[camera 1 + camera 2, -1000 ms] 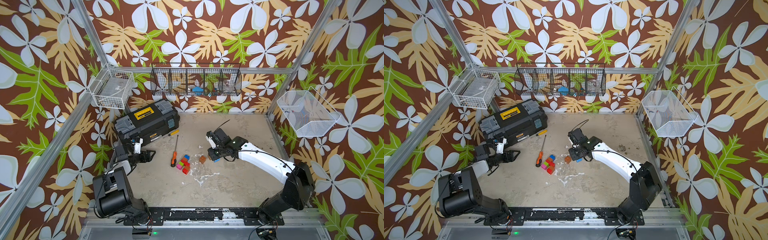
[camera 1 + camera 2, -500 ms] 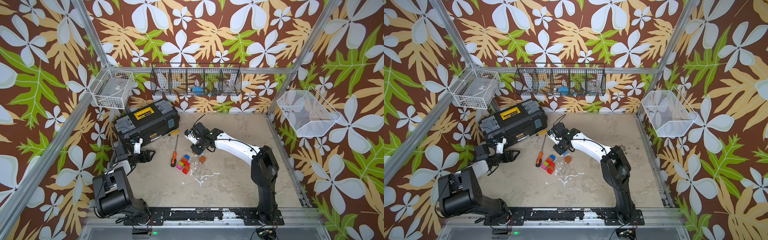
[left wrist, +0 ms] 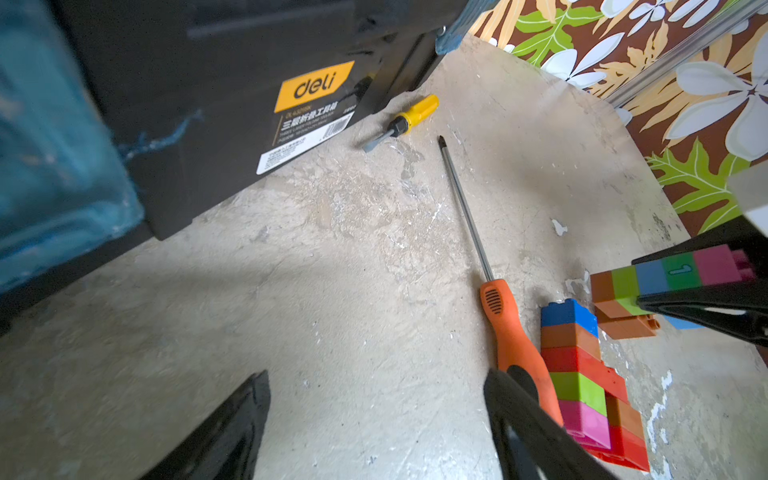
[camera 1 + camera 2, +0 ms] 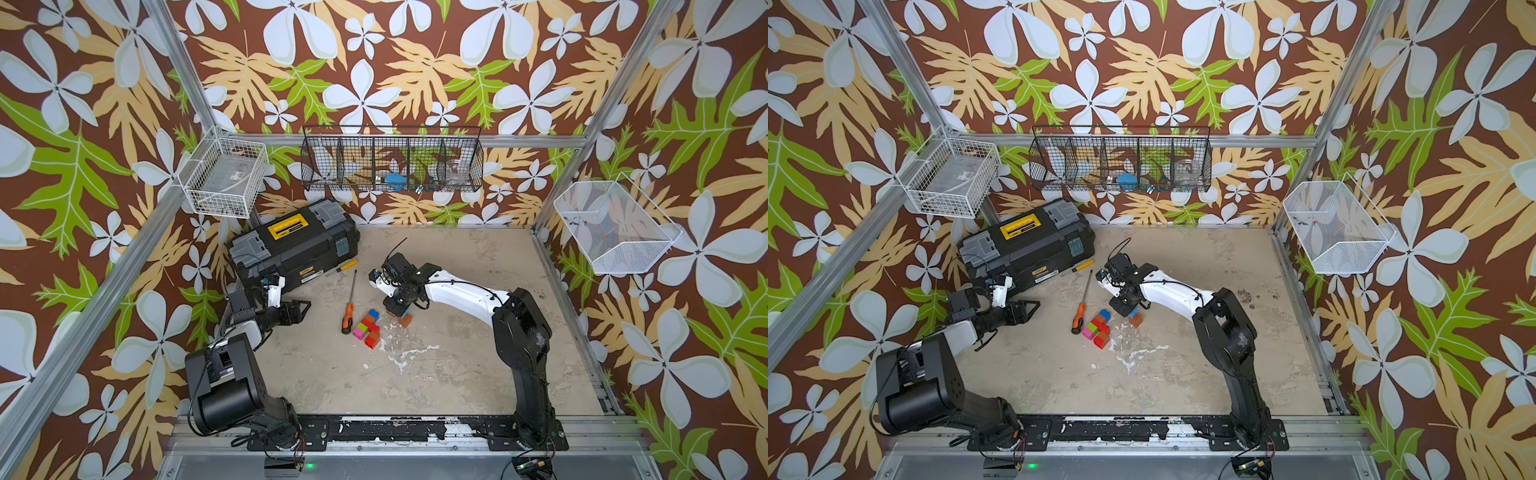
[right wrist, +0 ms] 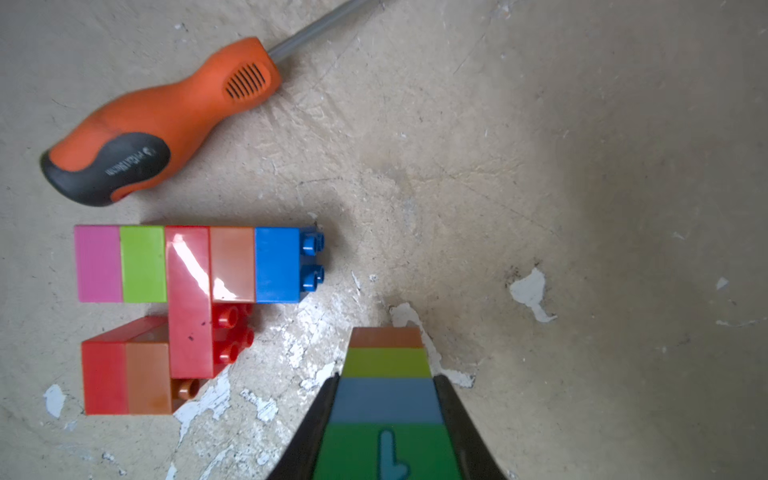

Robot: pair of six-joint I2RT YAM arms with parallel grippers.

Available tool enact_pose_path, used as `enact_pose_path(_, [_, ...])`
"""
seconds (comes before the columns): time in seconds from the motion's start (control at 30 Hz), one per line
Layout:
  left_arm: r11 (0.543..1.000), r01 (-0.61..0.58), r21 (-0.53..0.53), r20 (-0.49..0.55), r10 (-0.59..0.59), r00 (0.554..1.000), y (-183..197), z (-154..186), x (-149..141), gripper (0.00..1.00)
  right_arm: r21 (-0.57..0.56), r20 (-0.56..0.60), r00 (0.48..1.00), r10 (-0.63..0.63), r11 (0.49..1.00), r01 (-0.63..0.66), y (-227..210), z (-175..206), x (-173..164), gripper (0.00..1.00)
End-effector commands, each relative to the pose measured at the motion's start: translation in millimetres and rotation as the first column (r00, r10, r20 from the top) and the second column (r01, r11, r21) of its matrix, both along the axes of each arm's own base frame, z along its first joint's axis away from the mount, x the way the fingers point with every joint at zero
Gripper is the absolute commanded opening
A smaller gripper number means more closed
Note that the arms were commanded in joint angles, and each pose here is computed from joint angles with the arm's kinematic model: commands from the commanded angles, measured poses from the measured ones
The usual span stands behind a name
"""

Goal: Assemble the letter h with lego
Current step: Assemble the lego brick with the lego brick.

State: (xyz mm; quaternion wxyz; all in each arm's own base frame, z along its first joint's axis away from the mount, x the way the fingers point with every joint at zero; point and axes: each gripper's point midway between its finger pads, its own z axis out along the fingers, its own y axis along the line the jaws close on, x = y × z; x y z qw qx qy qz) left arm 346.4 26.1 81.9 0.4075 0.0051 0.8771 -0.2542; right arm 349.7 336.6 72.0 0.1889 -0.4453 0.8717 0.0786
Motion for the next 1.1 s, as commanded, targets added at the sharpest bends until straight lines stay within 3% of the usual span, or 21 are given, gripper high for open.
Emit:
enact_pose_path(0.0, [1.0, 0.003, -0.007, 0.0, -0.003, 1.0, 0.2, 1.5, 0.4, 0.85, 0.053, 0.024, 1.0, -0.002, 0.999, 0.001, 7.6, 7.3, 3.0, 0.0])
enact_pose_path(0.37, [1.0, 0.003, -0.009, -0.002, -0.003, 1.0, 0.0, 0.8, 0.2, 0.85, 0.088, 0.024, 1.0, -0.004, 0.996, 0.001, 9.4, 5.2, -0.5, 0.03])
enact_pose_path(1.07, [1.0, 0.007, -0.013, -0.003, -0.007, 1.0, -0.2, 0.3, 0.9, 0.85, 0.041, 0.081, 0.997, 0.004, 0.999, -0.008, 1.3, -3.0, 5.8, 0.13])
